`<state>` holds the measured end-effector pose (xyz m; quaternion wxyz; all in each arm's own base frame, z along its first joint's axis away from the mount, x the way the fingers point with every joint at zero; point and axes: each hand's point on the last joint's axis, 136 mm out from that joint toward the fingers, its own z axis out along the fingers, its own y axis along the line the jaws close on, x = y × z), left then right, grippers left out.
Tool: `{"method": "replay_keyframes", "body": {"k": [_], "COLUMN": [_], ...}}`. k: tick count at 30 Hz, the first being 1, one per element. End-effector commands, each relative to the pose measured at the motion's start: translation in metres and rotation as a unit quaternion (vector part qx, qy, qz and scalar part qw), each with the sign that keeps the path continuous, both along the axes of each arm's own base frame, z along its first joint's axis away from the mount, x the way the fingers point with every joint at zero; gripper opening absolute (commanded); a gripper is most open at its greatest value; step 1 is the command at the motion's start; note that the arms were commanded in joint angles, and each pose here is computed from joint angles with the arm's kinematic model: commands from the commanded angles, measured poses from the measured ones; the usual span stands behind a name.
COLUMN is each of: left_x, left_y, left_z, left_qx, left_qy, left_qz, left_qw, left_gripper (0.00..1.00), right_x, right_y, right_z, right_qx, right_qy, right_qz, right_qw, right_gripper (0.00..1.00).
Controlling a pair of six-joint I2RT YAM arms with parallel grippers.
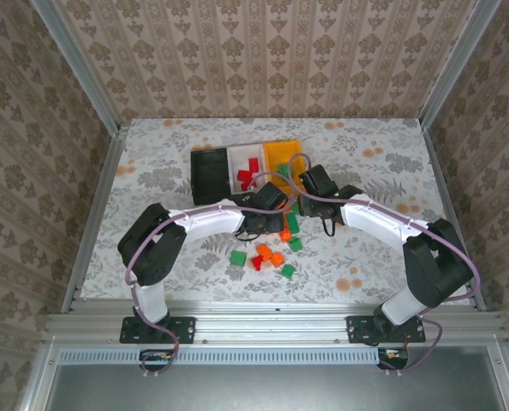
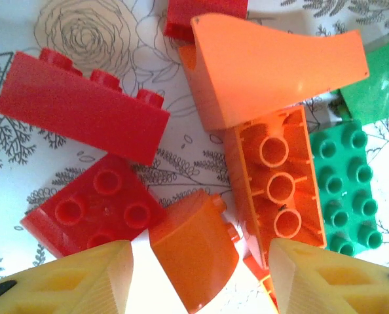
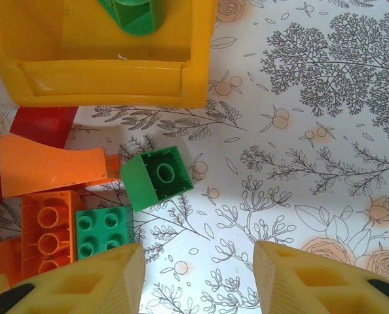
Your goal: Sort the legos into containers by color
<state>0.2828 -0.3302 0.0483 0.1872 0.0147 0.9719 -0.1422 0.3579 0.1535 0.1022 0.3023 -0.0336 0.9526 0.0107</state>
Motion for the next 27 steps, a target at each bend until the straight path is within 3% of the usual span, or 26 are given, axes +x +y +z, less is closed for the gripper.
{"method": "replay_keyframes", "body": {"k": [1,20,27], "left_x": [0.005,-0.019,-0.030], "left_y": [0.012,0.021,0.024], "left_z": [-0.008,-0.013,-0.014], "left_qx": [0.029,0.081,0.087], "left_qy": [0.006,0.015,0.019], "left_qz": [0.017,-0.034,-0.046], "left_qw": [0.999,0.996,0.995], "left_gripper": [0.56,0.24,0.21], "right_x": [0.000,0.000,-0.001], "right_y": [0.004,0.004,0.003], "right_z": [0.001,0.004,0.008], "right_qx": [0.017,0.022,0.022], "right_qy": [-0.004,-0.010,-0.014], "right_qz": [0.001,0.004,0.003], "right_qw": [1.000,1.000,1.000], "right_gripper": [0.48,0.48,0.48]}}
